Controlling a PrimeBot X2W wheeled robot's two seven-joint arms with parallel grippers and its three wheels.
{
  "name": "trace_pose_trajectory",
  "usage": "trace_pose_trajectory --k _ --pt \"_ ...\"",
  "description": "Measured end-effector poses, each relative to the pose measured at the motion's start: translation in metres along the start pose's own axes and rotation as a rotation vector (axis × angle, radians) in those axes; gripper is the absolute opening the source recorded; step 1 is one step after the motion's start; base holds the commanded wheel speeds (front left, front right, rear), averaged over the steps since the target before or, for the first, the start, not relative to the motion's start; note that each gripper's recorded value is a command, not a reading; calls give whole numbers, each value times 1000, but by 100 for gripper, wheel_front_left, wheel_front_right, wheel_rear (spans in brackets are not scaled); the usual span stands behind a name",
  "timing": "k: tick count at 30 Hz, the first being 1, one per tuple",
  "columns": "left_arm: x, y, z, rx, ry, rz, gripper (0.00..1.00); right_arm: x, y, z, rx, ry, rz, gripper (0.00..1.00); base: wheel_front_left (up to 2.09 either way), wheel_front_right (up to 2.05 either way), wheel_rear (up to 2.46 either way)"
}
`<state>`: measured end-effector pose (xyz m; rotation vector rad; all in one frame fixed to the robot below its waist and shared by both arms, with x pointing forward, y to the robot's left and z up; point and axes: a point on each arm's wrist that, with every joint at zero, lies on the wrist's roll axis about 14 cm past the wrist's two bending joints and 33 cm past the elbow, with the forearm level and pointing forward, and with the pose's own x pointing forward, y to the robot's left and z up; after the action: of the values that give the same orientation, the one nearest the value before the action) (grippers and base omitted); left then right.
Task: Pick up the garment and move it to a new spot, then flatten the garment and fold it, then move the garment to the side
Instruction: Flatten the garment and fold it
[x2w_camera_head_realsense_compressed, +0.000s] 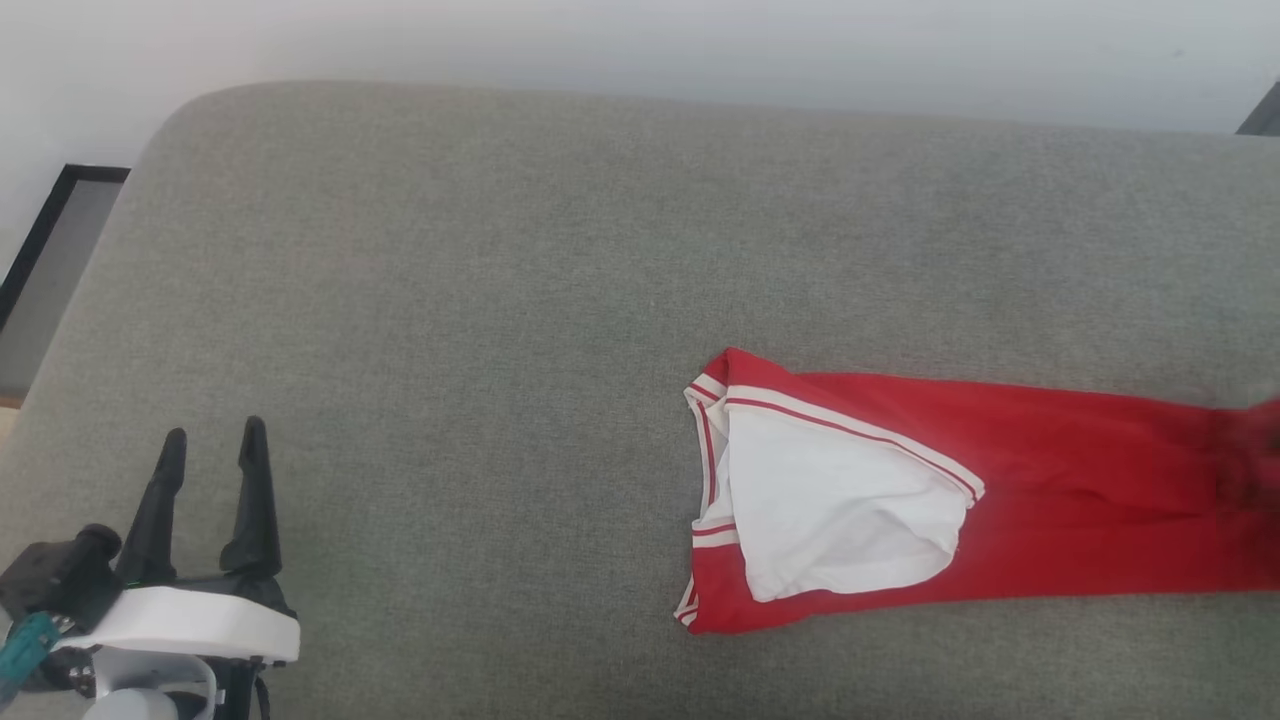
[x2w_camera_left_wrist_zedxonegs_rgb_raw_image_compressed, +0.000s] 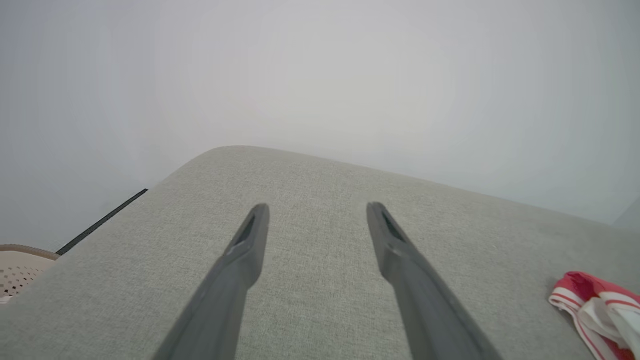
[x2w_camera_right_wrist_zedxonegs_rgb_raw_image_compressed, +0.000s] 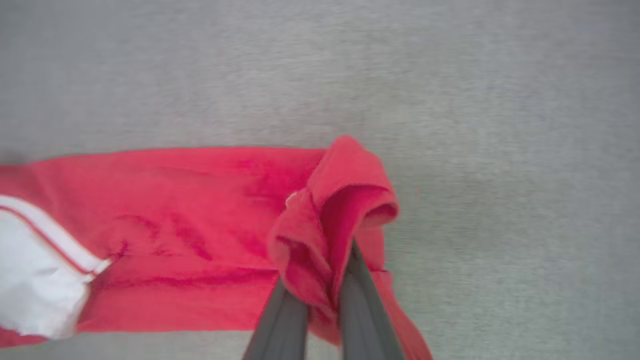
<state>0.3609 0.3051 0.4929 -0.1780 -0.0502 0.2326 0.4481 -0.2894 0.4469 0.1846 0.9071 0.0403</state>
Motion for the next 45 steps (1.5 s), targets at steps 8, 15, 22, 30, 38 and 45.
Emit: trace_pose_trajectory --k 8,15,22,30,38,45 --pt "-4 2 6 -13 -18 7 100 -13 123 -9 -185 -3 309 0 0 0 0" --pt "-15 6 9 -13 -23 17 100 -12 208 -35 -325 58 487 0 0 0 0" --pt "-22 11 19 -10 -46 32 100 -1 263 -52 -423 99 581 0 0 0 0" --pt "-30 17 23 -15 -58 51 100 12 291 -67 -473 132 617 40 0 0 0" --pt "-26 15 28 -28 -78 46 100 7 283 -48 -457 51 611 100 0 0 0" --pt "-20 7 30 -26 -86 13 100 -20 249 1 -379 -182 571 100 0 0 0"
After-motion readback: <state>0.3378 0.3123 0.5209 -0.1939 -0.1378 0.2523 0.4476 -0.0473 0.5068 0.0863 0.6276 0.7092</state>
